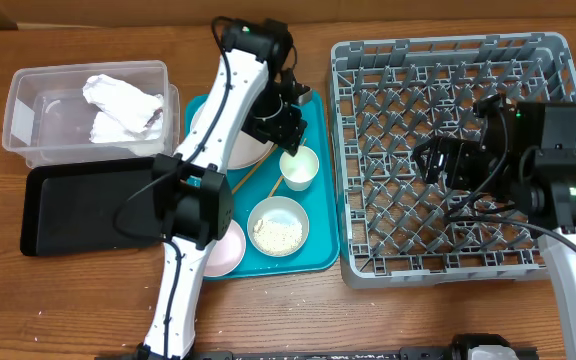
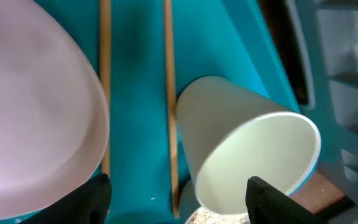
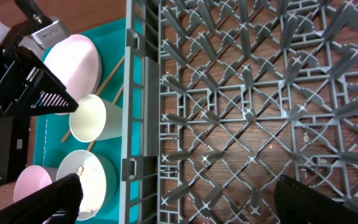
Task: Sort waste into correct bins and load items into the dishwasher
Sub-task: 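Grasp the paper cup on the teal tray with the left gripper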
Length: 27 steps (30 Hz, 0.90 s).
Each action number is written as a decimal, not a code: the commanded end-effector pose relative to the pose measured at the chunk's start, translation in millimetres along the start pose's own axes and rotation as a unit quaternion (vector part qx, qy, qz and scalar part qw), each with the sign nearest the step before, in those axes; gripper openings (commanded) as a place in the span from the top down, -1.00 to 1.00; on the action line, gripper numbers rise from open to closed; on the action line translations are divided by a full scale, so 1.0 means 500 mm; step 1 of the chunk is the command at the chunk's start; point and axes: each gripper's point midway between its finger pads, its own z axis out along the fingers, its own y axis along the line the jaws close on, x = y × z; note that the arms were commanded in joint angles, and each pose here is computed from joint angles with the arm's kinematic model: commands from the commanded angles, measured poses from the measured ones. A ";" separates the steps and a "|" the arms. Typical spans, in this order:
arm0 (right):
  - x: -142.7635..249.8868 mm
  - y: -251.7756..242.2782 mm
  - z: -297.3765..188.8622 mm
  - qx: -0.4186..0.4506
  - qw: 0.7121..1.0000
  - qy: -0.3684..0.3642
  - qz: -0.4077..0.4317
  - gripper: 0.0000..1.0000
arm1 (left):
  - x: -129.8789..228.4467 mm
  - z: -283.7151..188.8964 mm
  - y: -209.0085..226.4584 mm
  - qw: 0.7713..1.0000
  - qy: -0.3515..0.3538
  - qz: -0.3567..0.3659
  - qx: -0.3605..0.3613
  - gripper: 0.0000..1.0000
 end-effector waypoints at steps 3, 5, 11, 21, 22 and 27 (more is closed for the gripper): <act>-0.010 0.003 0.000 -0.004 1.000 0.001 0.001 -1.00 | 0.006 0.019 0.024 0.997 0.018 -0.061 -0.048 -0.42; -0.008 0.002 0.003 -0.003 1.000 0.005 0.003 -1.00 | 0.006 0.022 0.022 0.996 0.019 -0.067 -0.048 -0.40; -0.009 0.001 0.005 -0.003 1.000 0.006 0.003 -1.00 | 0.004 0.052 0.014 0.996 0.026 -0.068 -0.049 -0.05; -0.012 0.002 0.005 -0.004 1.000 0.002 0.002 -1.00 | -0.008 0.058 0.007 0.996 0.017 -0.072 -0.044 0.43; -0.012 0.002 0.005 -0.004 1.000 0.002 0.002 -1.00 | -0.010 0.059 0.003 0.997 0.015 -0.072 -0.038 0.44; -0.014 0.002 0.005 -0.004 1.000 0.001 0.001 -1.00 | -0.018 0.062 -0.008 0.997 0.008 -0.070 -0.024 0.49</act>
